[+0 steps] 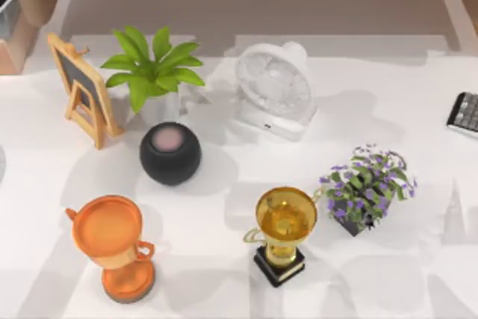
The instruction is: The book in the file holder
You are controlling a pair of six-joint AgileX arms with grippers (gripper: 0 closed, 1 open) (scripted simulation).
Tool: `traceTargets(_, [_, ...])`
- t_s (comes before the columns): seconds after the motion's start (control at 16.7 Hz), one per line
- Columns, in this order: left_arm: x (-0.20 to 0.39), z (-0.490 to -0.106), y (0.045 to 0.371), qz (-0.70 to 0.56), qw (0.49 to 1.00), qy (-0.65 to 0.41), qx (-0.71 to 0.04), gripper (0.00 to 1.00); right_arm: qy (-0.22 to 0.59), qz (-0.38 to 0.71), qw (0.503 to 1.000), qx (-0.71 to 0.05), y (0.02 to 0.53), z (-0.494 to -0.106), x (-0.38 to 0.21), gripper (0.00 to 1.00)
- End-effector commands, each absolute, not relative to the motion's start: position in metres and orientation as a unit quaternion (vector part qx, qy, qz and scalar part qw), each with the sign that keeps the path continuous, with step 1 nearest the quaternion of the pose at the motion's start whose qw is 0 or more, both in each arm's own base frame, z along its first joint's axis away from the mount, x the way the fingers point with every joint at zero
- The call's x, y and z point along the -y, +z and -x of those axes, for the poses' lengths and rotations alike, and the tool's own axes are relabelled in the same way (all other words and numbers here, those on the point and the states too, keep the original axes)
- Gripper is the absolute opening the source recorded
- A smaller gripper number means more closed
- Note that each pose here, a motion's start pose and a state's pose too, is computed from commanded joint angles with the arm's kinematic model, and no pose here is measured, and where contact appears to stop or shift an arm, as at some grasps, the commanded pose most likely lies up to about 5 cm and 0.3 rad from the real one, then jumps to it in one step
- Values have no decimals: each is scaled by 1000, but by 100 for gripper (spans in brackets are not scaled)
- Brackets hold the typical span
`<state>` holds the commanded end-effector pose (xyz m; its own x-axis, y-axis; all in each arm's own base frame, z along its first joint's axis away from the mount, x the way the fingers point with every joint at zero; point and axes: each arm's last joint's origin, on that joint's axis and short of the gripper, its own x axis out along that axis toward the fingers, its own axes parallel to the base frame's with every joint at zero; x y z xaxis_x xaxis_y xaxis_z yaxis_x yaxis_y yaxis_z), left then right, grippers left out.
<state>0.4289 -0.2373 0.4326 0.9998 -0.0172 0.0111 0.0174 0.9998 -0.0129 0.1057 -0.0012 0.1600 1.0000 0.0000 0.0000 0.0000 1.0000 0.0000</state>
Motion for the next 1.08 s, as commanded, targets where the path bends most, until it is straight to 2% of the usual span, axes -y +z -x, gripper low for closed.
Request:
traceTargets(0.84, [238,-427,449,6,1000,-9,7,0,0,0,1000,0,160,-106,1,100])
traceTargets(1.08, [203,-434,468,28,998,-6,56,0,0,0,1000,0,160,-106,1,100])
